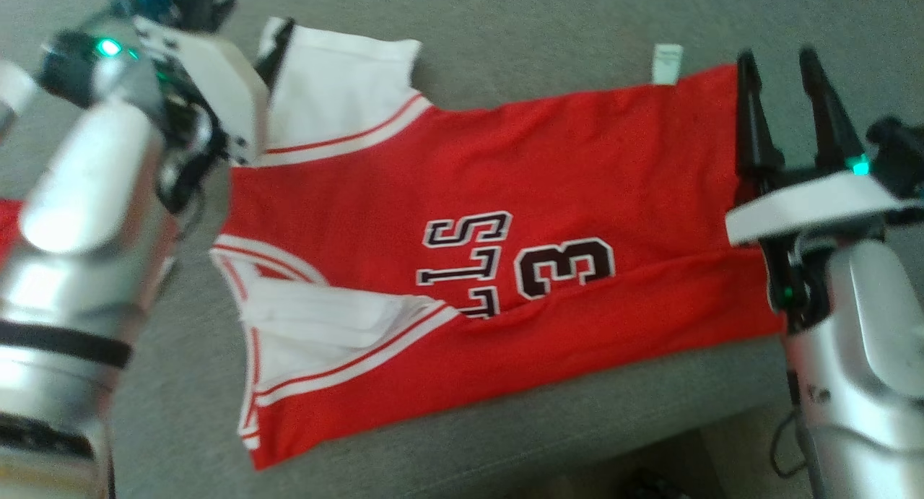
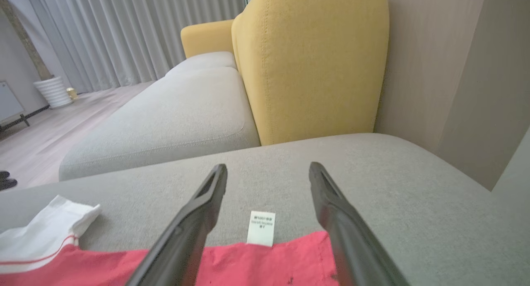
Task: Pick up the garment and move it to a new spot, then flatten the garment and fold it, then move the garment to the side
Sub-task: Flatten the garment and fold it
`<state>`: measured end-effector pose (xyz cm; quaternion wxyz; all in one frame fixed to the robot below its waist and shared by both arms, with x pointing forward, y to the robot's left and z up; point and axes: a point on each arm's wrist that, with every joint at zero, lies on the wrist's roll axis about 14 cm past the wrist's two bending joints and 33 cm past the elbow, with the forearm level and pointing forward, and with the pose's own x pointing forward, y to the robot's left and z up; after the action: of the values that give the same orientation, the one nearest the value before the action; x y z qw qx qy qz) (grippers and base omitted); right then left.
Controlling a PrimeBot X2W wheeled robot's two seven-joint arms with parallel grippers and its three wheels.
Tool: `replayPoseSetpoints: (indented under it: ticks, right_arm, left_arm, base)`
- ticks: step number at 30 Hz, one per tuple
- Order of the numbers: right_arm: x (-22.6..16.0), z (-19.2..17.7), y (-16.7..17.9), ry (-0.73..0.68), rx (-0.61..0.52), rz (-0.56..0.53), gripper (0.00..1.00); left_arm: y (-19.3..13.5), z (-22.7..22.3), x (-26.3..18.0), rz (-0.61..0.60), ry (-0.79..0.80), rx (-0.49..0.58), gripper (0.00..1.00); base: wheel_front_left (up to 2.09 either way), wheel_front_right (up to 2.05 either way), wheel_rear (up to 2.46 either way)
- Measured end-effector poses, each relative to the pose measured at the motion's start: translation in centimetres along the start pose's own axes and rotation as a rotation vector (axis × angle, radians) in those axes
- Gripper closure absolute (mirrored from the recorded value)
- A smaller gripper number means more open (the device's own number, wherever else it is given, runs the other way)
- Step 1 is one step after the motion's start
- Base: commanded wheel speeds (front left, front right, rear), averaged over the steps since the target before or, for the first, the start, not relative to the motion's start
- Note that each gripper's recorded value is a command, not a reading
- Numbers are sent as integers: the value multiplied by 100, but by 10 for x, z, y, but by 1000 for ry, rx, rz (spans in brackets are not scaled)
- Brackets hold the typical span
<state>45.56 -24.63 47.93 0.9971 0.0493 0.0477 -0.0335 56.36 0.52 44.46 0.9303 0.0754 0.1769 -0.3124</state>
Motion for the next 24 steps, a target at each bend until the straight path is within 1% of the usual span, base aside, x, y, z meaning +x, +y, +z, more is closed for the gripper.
replayPoseSetpoints:
  ticks: [2, 4, 7, 10, 12, 15, 18, 21, 23, 24]
  right_arm:
    - [7, 7, -4, -26, 3, -11, 0]
    - [10, 11, -10, -45, 3, -27, 0]
    - [5, 0, -21, -23, 2, -60, 0]
    - [0, -10, -30, -3, 2, -89, 0]
    - [-1, -13, -34, 3, -1, -103, 0]
    - [-3, -18, -38, 14, 0, -113, 0]
    - [-2, -20, -37, 20, 3, -112, 0]
    - [0, -19, -35, 13, 3, -107, 0]
    - [1, -18, -34, 11, 3, -104, 0]
    - [2, -18, -34, 11, 3, -103, 0]
  left_arm:
    - [5, -6, 16, -19, 65, 17, 0]
    - [1, -14, 29, -51, 116, 29, 0]
    - [-7, -32, 43, -98, 197, 29, 0]
    - [-9, -52, 50, -120, 265, 59, 0]
    - [-3, -58, 53, -114, 281, 80, 0]
    - [9, -52, 59, -89, 274, 108, 0]
    - [17, -56, 58, -68, 287, 116, 0]
    - [18, -61, 56, -65, 308, 125, 0]
    - [16, -60, 57, -72, 309, 107, 0]
    - [13, -60, 57, -79, 308, 87, 15]
  base:
    - [0, 0, 0]
    - [0, 0, 0]
    - [0, 0, 0]
    - [0, 0, 0]
    - [0, 0, 0]
    - [0, 0, 0]
    - [0, 0, 0]
    - [0, 0, 0]
    - [0, 0, 0]
    - [0, 0, 0]
